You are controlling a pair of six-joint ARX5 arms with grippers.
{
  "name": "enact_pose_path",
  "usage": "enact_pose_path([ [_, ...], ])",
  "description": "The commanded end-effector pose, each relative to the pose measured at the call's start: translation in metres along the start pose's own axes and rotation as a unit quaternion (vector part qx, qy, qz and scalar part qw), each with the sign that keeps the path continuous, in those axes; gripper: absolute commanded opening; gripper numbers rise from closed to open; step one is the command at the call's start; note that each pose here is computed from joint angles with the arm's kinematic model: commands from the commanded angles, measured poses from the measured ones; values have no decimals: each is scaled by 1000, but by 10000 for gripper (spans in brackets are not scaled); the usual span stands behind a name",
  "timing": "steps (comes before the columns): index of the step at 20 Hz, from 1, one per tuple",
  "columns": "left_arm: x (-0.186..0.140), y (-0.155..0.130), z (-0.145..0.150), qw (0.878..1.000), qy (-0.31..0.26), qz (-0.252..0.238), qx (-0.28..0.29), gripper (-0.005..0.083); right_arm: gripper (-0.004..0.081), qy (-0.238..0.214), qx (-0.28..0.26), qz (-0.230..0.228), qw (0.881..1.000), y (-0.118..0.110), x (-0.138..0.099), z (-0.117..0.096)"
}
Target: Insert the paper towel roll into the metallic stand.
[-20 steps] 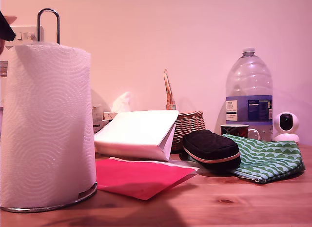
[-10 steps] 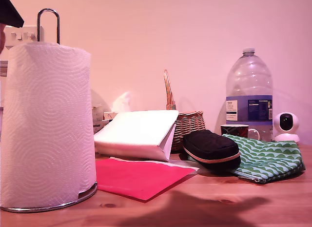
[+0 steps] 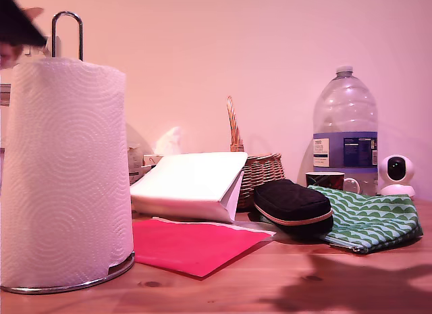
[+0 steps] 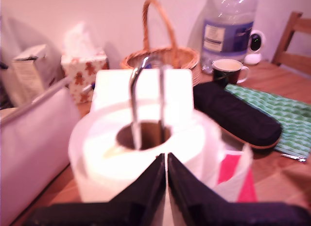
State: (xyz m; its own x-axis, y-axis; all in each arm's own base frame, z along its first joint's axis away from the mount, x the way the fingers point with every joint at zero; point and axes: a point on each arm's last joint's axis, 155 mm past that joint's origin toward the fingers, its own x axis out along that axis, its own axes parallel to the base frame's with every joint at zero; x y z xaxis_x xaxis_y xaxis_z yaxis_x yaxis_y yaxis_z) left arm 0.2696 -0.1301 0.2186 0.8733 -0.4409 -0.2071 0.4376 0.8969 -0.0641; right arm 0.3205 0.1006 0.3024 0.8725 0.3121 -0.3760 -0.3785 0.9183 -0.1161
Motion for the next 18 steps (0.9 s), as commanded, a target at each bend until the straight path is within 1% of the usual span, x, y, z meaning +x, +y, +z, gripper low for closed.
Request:
enact_pose_path([
  [1,-8,7,4,1000,-20,11,1,-23,-11,-6,7,-7,1000,-8,3,-10],
  [4,-24,14,12,999,-45,26,-1,-23,-11,-20,19,-39,999,-31,5,-27],
  [7,-37,19,16,997,-64,38,-2,-23,-11,-37,26,-56,997,-42,5,-45],
  [9,-45,25,19,996,-74,56,-2,-23,-11,-47,29,-70,996,-49,4,-59],
  [12,-54,29,22,994,-85,69,-12,-23,-11,-64,36,-58,996,-40,3,-79],
  [14,-58,29,21,994,-87,69,-13,-23,-11,-85,54,-58,993,-36,-2,-84],
  [16,-61,28,22,993,-91,68,-14,-23,-11,-94,56,-52,993,-27,-7,-92],
  [18,-62,28,21,993,-91,68,-15,-23,-11,-106,55,-54,991,-24,-15,-93],
])
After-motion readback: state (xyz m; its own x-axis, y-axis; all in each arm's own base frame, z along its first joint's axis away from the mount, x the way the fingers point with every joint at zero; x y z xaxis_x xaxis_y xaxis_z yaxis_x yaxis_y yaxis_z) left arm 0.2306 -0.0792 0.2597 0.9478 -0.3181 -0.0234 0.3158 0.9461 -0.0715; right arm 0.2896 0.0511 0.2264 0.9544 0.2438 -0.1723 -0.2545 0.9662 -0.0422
